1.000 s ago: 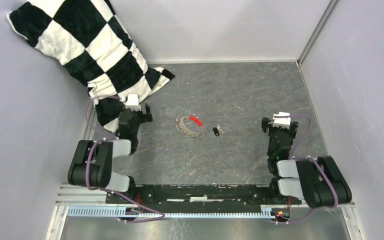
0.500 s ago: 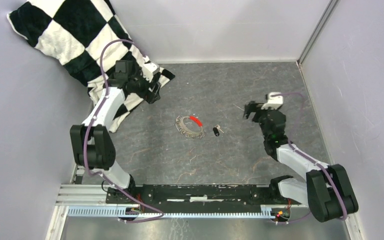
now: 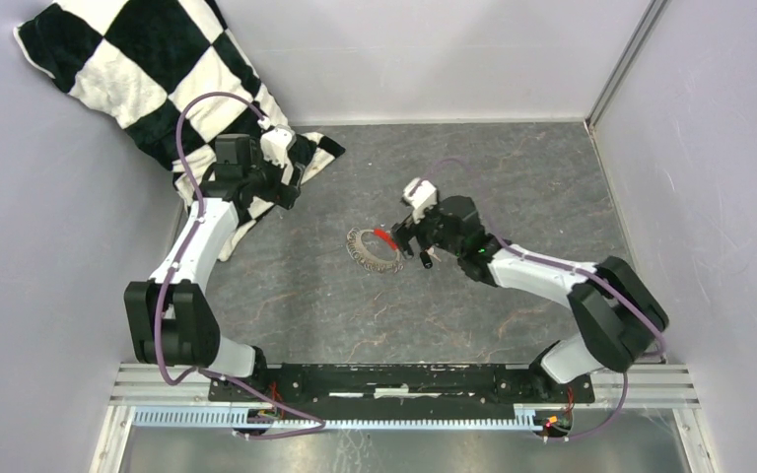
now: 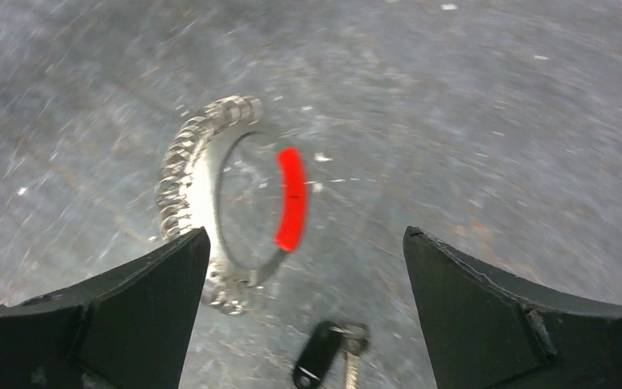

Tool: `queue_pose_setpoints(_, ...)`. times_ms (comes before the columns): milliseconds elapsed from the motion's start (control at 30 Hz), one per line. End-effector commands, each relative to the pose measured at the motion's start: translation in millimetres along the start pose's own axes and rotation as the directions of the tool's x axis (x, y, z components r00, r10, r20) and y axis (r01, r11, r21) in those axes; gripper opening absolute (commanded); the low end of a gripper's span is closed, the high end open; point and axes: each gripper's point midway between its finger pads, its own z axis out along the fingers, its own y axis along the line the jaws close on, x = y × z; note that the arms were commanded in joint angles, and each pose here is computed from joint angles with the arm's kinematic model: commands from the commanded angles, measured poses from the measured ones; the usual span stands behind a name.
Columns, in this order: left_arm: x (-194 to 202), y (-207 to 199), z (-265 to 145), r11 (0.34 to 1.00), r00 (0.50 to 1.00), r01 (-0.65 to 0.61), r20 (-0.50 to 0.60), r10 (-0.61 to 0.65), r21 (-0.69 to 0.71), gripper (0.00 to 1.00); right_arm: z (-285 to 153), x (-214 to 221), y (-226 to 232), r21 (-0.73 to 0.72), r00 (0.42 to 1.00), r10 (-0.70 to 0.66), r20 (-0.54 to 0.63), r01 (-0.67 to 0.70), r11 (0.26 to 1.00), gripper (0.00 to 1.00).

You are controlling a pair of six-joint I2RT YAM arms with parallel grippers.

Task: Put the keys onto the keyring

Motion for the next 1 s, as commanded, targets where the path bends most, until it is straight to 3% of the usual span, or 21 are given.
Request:
queue_pose_setpoints(0, -21, -27, -14, 0.991, 0.996, 0.006, 0.084, -0.017, 0.134, 1.0, 23, 11, 51, -0.226, 0.987, -0.151, -0.049, 0.136, 0.964, 0.95)
queue_pose_setpoints(300, -22, -50, -25, 0.968, 0.995, 0.011, 0.095, -0.036, 0.251, 1.0, 52, 46, 101, -0.371, 0.972, -0.209, -0.109, 0.156, 0.915, 0.84)
queue_pose_setpoints(700, -11, -57, -32, 0.967, 0.996, -0.058, 0.086, 0.038, 0.249, 0.99, 60, 69, 102, -0.341, 0.958, -0.239, -0.16, 0.173, 0.924, 0.4)
queue_pose_setpoints(867, -9, -57, -36, 0.965, 0.994, -0.088, 0.082, 0.07, 0.248, 0.99, 70, 68, 104, -0.341, 0.959, -0.231, -0.166, 0.165, 0.926, 0.44)
queue_pose_setpoints(967, -8, -59, -37, 0.962, 0.994, -0.094, 0.081, 0.075, 0.256, 0.98, 73, 66, 105, -0.331, 0.961, -0.226, -0.16, 0.164, 0.929, 0.4)
